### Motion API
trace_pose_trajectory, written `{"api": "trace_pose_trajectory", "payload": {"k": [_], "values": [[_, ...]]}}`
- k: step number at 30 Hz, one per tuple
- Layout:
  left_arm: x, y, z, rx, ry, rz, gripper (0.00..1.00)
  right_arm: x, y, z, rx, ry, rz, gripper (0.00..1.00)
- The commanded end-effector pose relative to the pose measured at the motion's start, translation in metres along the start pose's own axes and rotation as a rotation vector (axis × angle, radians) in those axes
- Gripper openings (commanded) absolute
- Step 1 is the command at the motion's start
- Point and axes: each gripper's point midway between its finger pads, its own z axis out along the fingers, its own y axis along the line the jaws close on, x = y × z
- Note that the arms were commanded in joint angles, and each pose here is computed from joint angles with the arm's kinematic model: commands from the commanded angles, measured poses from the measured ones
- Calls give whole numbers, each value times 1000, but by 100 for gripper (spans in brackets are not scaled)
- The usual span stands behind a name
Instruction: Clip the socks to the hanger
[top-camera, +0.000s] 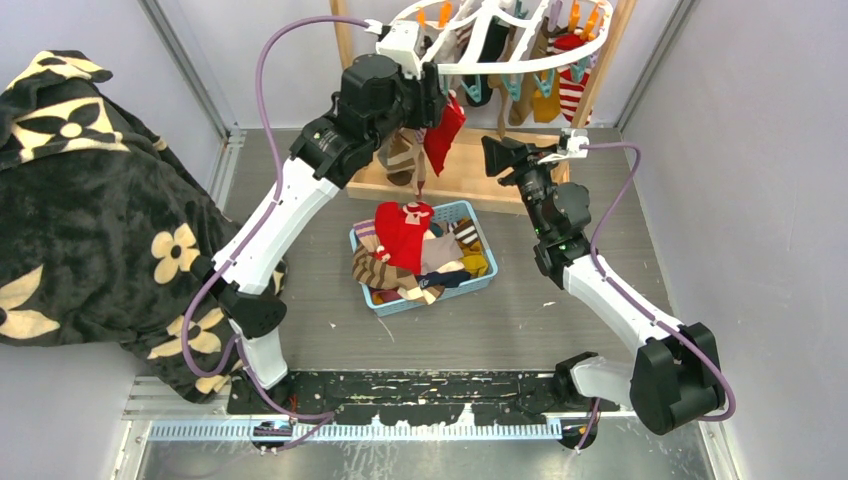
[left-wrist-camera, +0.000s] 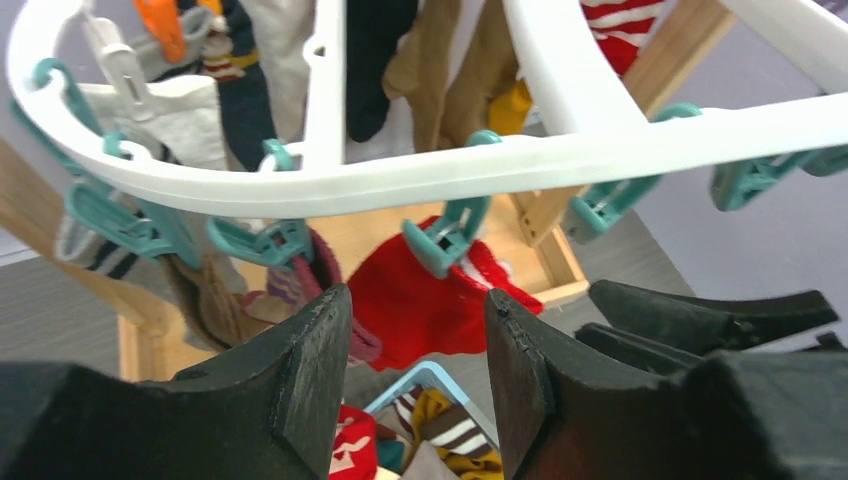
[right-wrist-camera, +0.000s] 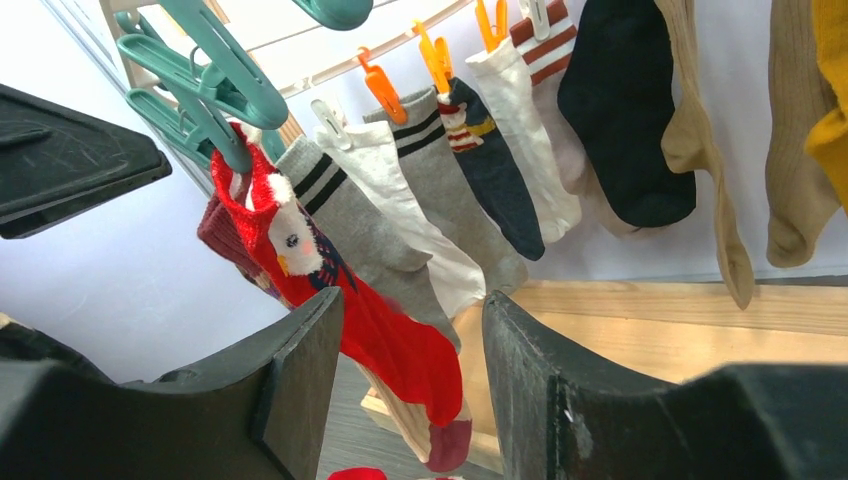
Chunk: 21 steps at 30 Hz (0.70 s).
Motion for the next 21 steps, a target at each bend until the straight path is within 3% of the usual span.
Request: {"api": "trace_pose_trajectory", "payload": {"k": [1,21], "values": [[-41,17,-12,-94,-137,22,52,-28,17,4,-59,-93,23,58],[-44,49,4,-211,-133,21,53,-39,30,15,-108,-122,28,59]]}}
